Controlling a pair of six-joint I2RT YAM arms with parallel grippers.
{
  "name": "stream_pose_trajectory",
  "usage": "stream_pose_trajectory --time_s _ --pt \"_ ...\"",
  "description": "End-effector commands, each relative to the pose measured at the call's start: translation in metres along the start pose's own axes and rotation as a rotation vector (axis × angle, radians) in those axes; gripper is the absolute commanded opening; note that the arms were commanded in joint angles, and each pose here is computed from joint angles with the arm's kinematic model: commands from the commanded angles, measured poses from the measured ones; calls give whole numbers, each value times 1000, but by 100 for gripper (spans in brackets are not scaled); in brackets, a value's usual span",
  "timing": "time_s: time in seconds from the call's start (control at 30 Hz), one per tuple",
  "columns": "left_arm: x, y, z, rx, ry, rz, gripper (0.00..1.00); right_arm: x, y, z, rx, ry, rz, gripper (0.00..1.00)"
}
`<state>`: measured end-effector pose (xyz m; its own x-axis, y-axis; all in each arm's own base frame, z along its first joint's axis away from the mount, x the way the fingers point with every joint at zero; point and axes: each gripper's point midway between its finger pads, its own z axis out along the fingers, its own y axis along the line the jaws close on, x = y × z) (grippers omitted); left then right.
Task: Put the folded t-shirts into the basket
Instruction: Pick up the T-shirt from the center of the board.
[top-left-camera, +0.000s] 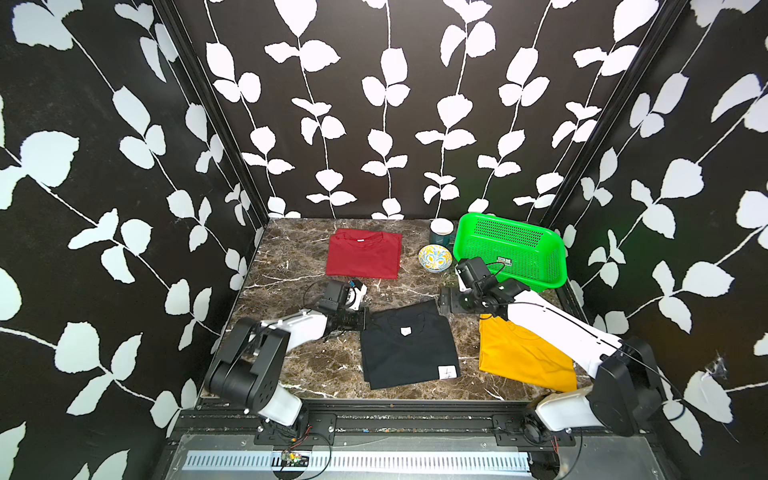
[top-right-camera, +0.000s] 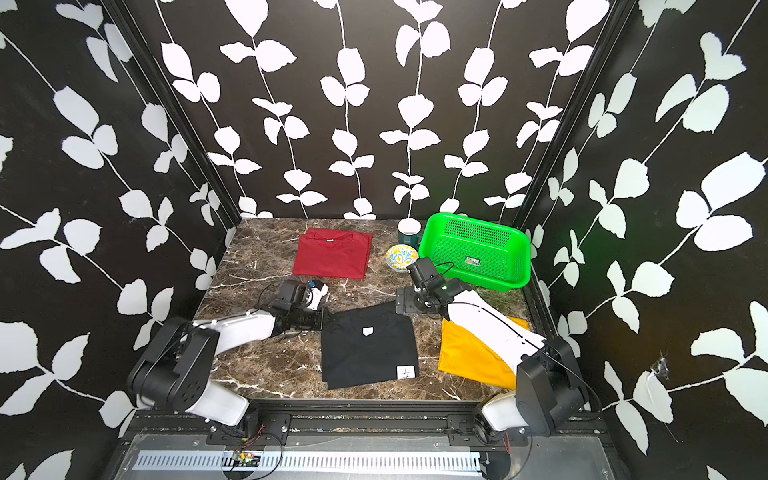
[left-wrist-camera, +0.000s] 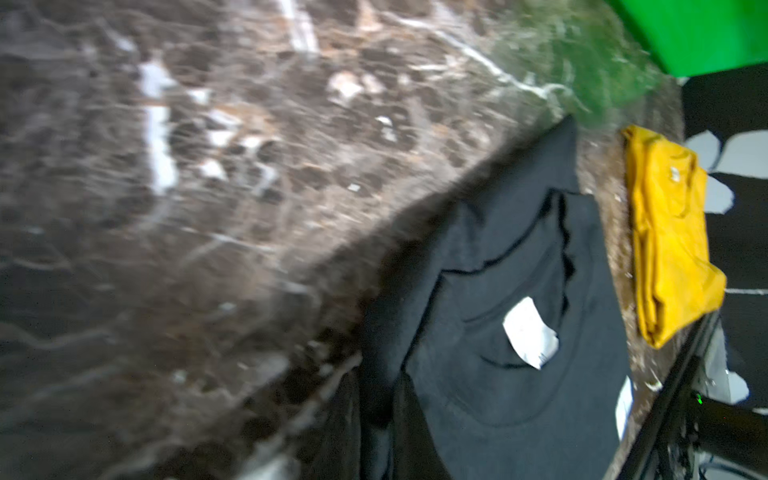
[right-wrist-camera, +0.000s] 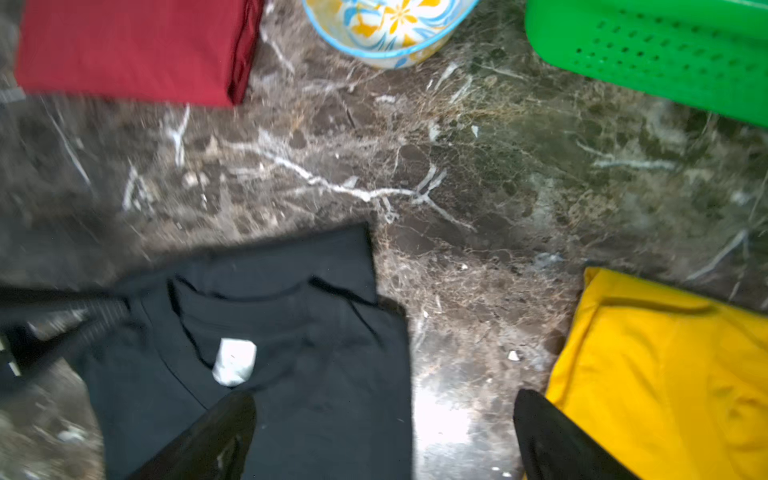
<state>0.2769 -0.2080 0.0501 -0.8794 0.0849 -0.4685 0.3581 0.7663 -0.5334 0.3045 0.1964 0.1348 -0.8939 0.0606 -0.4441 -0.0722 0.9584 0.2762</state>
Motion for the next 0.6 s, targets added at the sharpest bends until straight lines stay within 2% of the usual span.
stream_pose_trajectory --time_s 0.0,0.1,0.27,0.4,0.57 --pt "0 -35 -8 79 -59 120 0 6 7 4 -14 50 259 99" --pt "13 -59 -9 91 -72 273 0 14 17 17 -28 130 363 99" --pt "29 -98 -18 100 -129 544 0 31 23 31 4 264 425 99" --pt "35 -128 -31 137 -204 747 0 43 19 36 29 294 468 99" --pt "54 -149 -37 167 -228 966 0 54 28 37 2 376 500 99"
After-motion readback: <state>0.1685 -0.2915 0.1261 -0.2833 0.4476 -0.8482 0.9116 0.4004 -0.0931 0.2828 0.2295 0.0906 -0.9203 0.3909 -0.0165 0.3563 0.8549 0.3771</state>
